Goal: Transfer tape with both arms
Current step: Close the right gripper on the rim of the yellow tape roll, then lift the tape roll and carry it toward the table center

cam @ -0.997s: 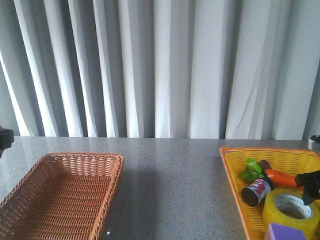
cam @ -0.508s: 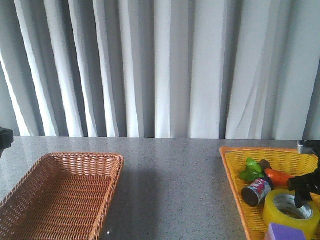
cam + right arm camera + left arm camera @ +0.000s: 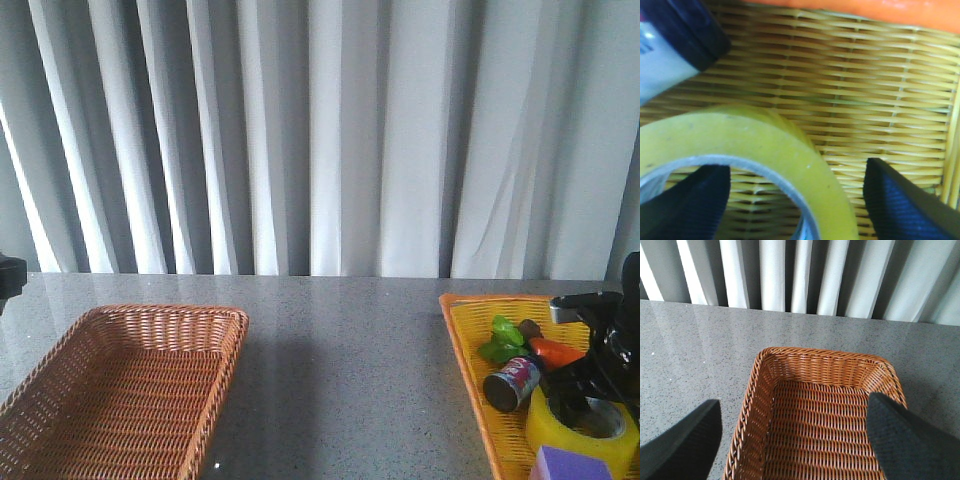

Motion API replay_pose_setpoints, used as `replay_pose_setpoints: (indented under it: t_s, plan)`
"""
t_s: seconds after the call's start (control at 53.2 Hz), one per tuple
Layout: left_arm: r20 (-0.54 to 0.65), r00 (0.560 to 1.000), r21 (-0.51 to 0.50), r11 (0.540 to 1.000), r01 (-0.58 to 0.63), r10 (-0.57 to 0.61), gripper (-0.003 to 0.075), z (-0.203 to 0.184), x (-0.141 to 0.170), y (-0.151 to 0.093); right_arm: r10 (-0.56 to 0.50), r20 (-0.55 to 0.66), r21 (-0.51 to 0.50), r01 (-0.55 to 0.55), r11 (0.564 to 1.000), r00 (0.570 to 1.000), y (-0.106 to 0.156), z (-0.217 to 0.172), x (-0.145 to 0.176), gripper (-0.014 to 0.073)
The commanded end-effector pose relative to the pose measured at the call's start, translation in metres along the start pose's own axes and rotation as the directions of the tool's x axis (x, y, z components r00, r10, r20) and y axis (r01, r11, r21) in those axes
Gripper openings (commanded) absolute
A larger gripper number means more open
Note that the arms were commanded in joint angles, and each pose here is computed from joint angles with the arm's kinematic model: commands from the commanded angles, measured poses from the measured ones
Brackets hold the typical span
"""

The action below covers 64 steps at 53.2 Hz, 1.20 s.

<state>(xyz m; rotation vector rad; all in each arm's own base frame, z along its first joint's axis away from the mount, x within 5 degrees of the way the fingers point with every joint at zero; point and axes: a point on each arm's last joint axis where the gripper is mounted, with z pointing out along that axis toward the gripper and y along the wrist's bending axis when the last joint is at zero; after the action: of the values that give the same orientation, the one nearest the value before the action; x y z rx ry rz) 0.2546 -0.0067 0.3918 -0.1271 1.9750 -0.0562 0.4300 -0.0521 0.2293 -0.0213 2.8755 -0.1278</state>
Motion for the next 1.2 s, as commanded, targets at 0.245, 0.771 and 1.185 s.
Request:
replay_pose_setpoints:
  t_s: [0.245, 0.771, 1.185]
  plan:
    - [0.119, 0.993, 0.032, 0.999, 0.009, -0.013, 0.0577, -0.012, -0.019, -0.004, 0.005, 0.088, 0.039, -0.008, 0.999, 0.996, -0.008, -0.029, -0.006, 0.0237]
    - [0.119, 0.993, 0.032, 0.999, 0.009, -0.012, 0.0577, -0.012, -0.019, -0.004, 0.008, 0.111, 0.044, -0.013, 0.999, 0.994, -0.01, -0.049, -0.007, 0.0041]
    - [0.118, 0.993, 0.032, 0.999, 0.009, -0.012, 0.0577, -0.012, -0.019, -0.004, 0.027, 0.465, -0.123, 0.034, 0.992, 0.885, 0.004, -0.194, -0.001, 0.0055]
